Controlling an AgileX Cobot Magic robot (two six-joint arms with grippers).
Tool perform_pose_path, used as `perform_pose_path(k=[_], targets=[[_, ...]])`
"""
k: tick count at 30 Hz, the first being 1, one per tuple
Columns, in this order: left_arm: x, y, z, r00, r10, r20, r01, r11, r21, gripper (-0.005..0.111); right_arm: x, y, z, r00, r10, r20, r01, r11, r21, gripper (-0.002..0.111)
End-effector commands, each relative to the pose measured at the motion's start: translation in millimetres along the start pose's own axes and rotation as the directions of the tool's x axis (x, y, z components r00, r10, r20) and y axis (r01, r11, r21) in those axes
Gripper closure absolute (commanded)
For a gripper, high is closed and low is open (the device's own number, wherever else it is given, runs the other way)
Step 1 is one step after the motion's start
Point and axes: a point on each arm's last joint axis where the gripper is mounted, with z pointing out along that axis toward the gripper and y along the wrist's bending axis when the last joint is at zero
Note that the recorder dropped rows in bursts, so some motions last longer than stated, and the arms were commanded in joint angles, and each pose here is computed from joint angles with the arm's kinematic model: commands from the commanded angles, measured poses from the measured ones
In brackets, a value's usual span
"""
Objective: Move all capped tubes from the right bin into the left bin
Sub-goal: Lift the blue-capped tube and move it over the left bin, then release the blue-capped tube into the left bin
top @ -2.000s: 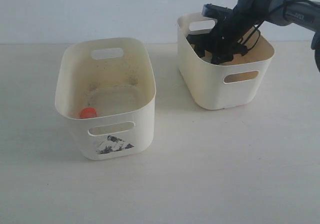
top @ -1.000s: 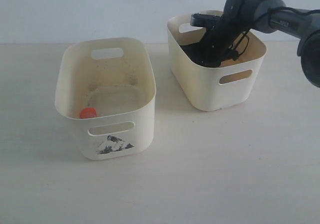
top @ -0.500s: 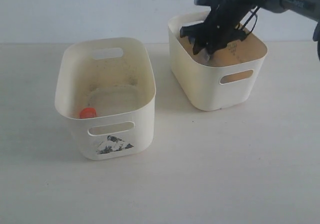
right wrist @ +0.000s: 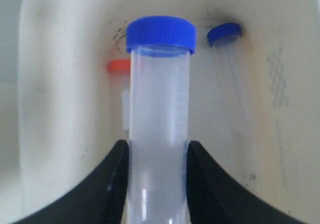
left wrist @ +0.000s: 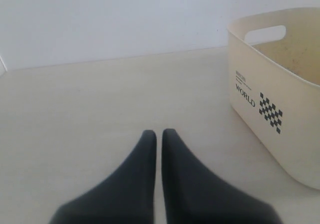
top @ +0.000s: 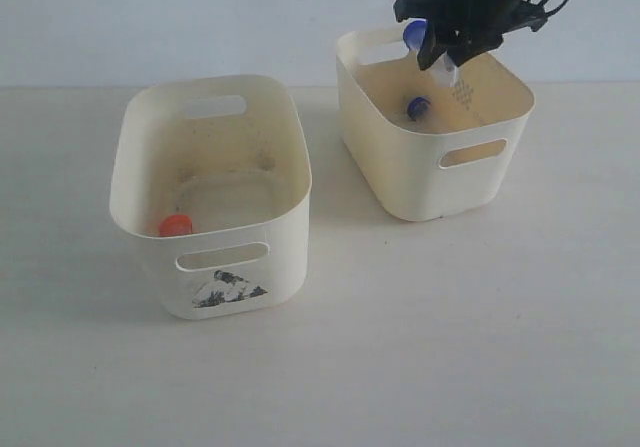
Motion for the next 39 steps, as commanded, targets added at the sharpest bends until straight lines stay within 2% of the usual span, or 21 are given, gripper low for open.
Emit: perform_pose_path(k=[1,3,5,8,12,17,20,26,28,30,35,36,37,38,39], targets=[[-3,0.0,0,1.0,-0.018,0.022,0.018,1.0,0.001,0.102,23,11,-35,0.997,0.023,0.073,-0.019,0.998,-0.059,0.108],[-3,0.0,0,1.0,-0.018,0.022,0.018,1.0,0.001,0.102,40,14,-43,0.992,0.072,0.106,-0.064,0.995,-0.077,0.108],[-3,0.0,0,1.0,-0.018,0.022,0.018,1.0,0.001,0.102,57,25,-55,0.98,0.134,0.148,-0.111,0.982,-0.154,0.108],[-3,0.0,0,1.0,-0.018,0.022,0.018,1.0,0.001,0.102,84,47,-66,0.974,0.133,0.183,-0.089,0.969,-0.232,0.108],[-3,0.0,0,1.0,-0.018,0.022,0.018,1.0,0.001,0.102,113,89,-66,0.969,0.102,0.225,-0.037,0.961,-0.275,0.108],[-3,0.0,0,1.0,-0.018,0.022,0.018,1.0,0.001,0.102,128,161,-54,0.946,0.026,0.322,0.087,0.94,-0.33,0.108],[-3,0.0,0,1.0,-0.018,0.022,0.018,1.0,0.001,0.102,133,187,-38,0.924,0.017,0.382,0.118,0.937,-0.328,0.108],[-3,0.0,0,1.0,-0.018,0.022,0.018,1.0,0.001,0.102,139,197,13,0.963,0.046,0.267,0.046,0.944,-0.328,0.108],[-3,0.0,0,1.0,-0.018,0.022,0.018,1.0,0.001,0.102,137,199,21,0.965,0.04,0.258,0.047,0.945,-0.323,0.104],[-3,0.0,0,1.0,-0.018,0.022,0.018,1.0,0.001,0.102,135,200,24,0.965,0.04,0.258,0.048,0.945,-0.325,0.09],[-3,0.0,0,1.0,-0.018,0.022,0.018,1.0,0.001,0.102,128,205,19,0.962,0.04,0.271,0.056,0.939,-0.338,0.035],[-3,0.0,0,1.0,-0.018,0.022,0.018,1.0,0.001,0.102,127,205,18,0.963,0.031,0.268,0.065,0.938,-0.341,0.033],[-3,0.0,0,1.0,-0.018,0.022,0.018,1.0,0.001,0.102,126,206,16,0.964,0.017,0.264,0.077,0.937,-0.342,0.037],[-3,0.0,0,1.0,-0.018,0.022,0.018,1.0,0.001,0.102,120,204,10,0.967,-0.003,0.256,0.094,0.934,-0.346,0.051],[-3,0.0,0,1.0,-0.018,0.022,0.018,1.0,0.001,0.102,115,201,4,0.966,-0.019,0.259,0.11,0.933,-0.342,0.059]])
